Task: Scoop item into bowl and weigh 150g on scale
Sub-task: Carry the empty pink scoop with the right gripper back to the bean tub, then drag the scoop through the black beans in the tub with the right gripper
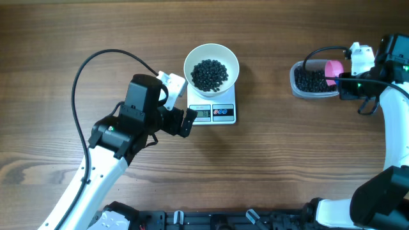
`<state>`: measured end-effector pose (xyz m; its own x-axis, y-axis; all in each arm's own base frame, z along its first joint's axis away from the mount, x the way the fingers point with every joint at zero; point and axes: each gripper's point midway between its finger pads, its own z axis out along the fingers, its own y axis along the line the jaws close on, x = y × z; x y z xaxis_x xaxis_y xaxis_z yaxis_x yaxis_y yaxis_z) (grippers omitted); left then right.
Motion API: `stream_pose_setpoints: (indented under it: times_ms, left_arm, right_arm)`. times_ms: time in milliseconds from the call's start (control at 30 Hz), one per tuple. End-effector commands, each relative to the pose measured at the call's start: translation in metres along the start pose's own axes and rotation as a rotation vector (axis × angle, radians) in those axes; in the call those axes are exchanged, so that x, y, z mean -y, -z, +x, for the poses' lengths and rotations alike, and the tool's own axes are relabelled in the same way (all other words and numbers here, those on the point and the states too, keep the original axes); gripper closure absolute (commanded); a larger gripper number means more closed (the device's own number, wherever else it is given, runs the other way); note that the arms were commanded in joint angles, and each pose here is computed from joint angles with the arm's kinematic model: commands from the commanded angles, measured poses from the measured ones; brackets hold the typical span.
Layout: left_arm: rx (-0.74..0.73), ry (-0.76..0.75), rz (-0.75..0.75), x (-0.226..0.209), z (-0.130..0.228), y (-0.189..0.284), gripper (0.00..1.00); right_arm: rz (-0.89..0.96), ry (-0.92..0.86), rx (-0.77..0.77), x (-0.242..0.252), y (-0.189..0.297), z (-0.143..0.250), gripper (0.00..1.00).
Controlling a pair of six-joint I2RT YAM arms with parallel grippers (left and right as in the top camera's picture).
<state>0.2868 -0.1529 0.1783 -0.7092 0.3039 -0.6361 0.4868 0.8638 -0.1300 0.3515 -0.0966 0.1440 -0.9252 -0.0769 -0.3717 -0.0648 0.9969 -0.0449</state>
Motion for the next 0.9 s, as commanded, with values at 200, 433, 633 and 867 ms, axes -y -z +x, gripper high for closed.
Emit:
stream_pose_setpoints:
  times_ms: [200,433,633,867]
  left_arm:
    - [-0.007,-0.004,0.019,0.004,0.002,-0.002,0.00]
    - [-0.007,-0.004,0.019,0.004,0.002,-0.002,0.00]
    - [-0.007,-0.004,0.019,0.004,0.002,-0.002,0.00]
    - [-0.007,-0.004,0.019,0.004,0.002,-0.002,0.00]
  right_arm:
    - [-0.017,0.011,-0.065,-0.001,-0.021,0.008,0.96]
    - [-0.054,0.042,-0.059,-0.017,-0.023,0.004,0.96]
    - [-0.108,0.084,-0.045,-0.037,-0.023,-0.002,0.96]
    - [-0.135,0.088,-0.058,-0.044,-0.022,0.002,0.96]
